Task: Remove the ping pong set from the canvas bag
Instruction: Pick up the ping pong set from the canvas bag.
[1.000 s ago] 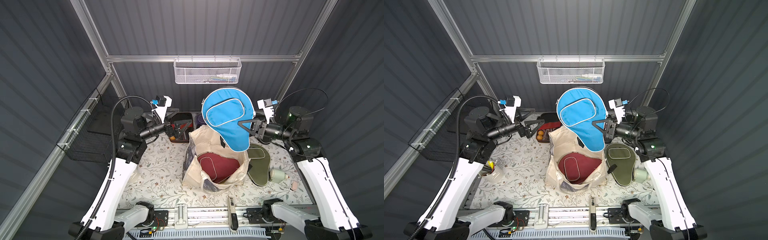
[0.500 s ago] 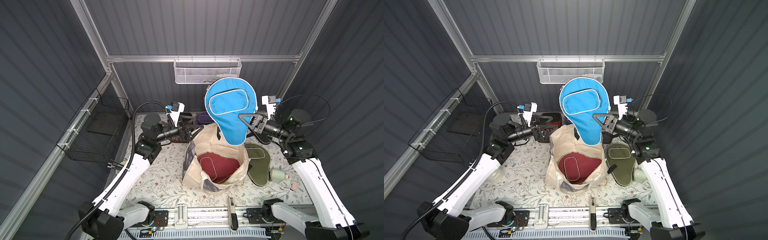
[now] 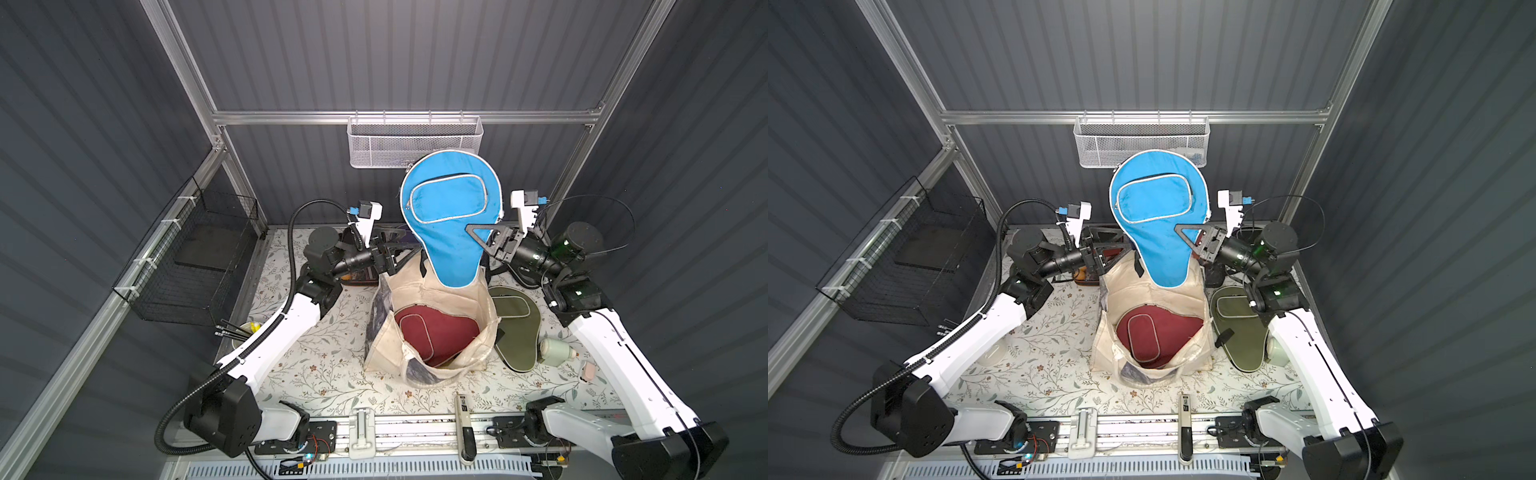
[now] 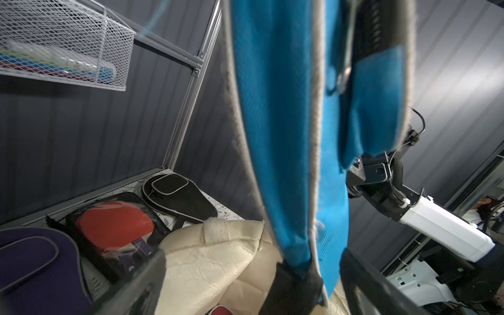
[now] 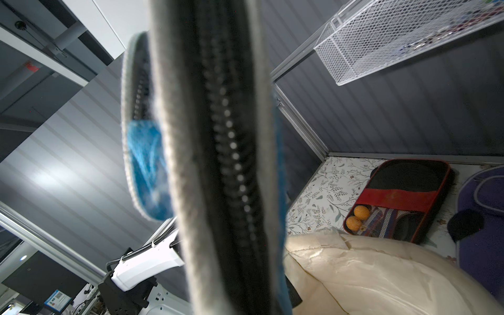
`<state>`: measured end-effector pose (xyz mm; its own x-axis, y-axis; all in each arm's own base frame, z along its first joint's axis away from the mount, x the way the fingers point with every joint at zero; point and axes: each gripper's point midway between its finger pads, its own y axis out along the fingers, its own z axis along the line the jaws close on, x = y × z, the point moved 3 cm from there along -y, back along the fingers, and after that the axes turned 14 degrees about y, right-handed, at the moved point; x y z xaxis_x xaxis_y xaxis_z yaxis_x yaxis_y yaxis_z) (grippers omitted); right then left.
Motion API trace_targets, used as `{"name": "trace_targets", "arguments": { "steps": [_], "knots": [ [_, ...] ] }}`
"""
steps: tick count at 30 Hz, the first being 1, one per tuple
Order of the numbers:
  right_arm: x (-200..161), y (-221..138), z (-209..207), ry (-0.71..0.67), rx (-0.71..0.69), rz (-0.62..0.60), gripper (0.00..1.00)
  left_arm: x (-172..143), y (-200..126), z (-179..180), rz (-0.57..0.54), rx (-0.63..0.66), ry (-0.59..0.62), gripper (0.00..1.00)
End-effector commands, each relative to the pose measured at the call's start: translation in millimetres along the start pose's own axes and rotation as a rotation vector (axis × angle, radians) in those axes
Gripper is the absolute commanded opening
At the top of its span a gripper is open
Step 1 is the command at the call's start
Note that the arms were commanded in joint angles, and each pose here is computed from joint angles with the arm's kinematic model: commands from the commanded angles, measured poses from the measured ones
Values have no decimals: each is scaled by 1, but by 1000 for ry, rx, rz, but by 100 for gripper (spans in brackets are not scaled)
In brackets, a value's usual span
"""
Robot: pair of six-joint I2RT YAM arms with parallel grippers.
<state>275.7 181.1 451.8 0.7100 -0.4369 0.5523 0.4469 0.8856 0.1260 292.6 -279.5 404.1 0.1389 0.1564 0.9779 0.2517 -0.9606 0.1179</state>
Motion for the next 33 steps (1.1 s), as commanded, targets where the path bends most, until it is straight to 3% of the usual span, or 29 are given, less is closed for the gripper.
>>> {"name": "trace_targets", "arguments": {
  "steps": [1, 4, 8, 10, 11, 15, 16, 17, 19, 24, 27, 29, 33],
  "knots": [
    [5, 4, 30, -100, 103, -50, 0, 32, 8, -26, -83, -119, 82, 100],
    [2, 14, 16, -71, 90, -34, 0, 29, 16, -38, -75, -196, 87, 100],
    [-1, 21, 12, -50, 104, -25, 0, 27, 20, -39, -79, -192, 87, 99],
    [-4, 25, 9, -41, 107, -16, 0, 28, 20, -37, -84, -178, 87, 89],
    [-6, 26, 9, -39, 109, -14, 0, 30, 20, -36, -89, -168, 87, 77],
    [-11, 30, 4, -26, 104, -11, 0, 35, 20, -32, -99, -122, 89, 15],
    [-12, 30, 5, -27, 105, -10, 0, 38, 19, -31, -104, -109, 97, 4],
    [-13, 29, 4, -26, 101, -7, 2, 39, 18, -30, -103, -89, 102, 0],
    [-16, 27, 3, -40, 82, 4, 12, 43, 14, -30, -88, -47, 129, 0],
    [-25, 6, -3, -174, -121, 46, 67, 66, -4, -35, 49, 103, 266, 0],
    [-26, -10, -16, -249, -294, 88, 91, 82, -25, -33, 158, 244, 365, 0],
    [-28, -19, -26, -276, -400, 129, 99, 91, -43, -24, 225, 330, 393, 0],
    [-30, -23, -45, -313, -527, 227, 99, 101, -89, 10, 303, 496, 367, 0]
  ]
}}
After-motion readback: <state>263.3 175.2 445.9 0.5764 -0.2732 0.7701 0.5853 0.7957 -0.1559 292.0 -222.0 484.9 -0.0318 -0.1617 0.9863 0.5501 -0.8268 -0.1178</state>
